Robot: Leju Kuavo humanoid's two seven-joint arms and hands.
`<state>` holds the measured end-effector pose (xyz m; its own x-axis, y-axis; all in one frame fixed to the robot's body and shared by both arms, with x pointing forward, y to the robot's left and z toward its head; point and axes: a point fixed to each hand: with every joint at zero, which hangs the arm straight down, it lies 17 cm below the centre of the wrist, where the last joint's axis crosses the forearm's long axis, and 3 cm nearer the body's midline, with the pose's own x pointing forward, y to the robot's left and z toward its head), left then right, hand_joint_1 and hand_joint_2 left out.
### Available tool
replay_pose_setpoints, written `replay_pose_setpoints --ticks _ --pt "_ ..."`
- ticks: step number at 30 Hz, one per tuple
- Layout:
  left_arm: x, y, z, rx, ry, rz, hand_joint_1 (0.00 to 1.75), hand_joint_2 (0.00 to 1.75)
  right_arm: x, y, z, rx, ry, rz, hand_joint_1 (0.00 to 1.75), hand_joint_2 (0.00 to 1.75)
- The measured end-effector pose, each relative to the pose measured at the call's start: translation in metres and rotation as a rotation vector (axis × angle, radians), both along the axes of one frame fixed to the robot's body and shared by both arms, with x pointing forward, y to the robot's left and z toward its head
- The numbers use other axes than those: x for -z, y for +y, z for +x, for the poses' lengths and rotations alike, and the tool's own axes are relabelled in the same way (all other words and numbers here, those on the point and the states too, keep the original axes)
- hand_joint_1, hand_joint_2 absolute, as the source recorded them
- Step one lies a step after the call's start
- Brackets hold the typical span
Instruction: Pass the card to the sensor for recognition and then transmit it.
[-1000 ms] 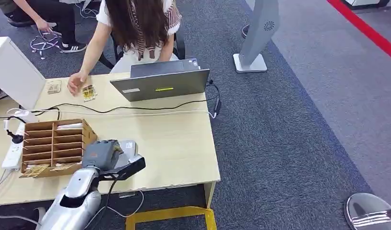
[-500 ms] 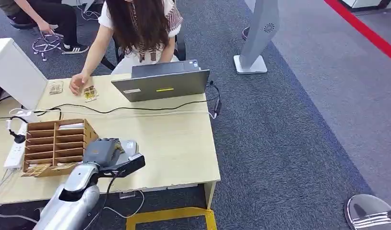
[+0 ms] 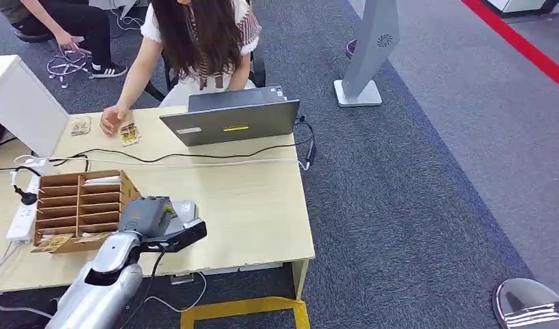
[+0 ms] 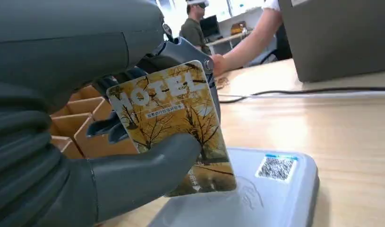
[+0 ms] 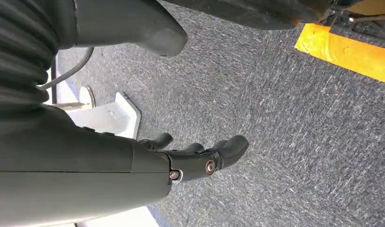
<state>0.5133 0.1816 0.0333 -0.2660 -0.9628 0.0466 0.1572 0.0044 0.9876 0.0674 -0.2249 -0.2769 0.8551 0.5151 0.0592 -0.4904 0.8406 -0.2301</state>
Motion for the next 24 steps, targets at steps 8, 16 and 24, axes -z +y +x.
replay_pose_setpoints --ticks 8,16,24 --pt "-0.221 0.054 0.098 -0.075 -0.509 0.031 1.75 1.75 0.0 0.0 0.005 -0.041 -0.022 0.0 0.0 1.75" --pt "-0.314 0.152 0.143 -0.288 -0.582 0.085 1.75 1.75 0.0 -0.001 0.004 -0.046 -0.02 -0.006 0.0 1.75" --pt "-0.328 0.18 0.15 -0.361 -0.565 0.067 1.75 1.75 0.0 -0.002 0.004 -0.049 -0.012 -0.011 0.0 1.75"
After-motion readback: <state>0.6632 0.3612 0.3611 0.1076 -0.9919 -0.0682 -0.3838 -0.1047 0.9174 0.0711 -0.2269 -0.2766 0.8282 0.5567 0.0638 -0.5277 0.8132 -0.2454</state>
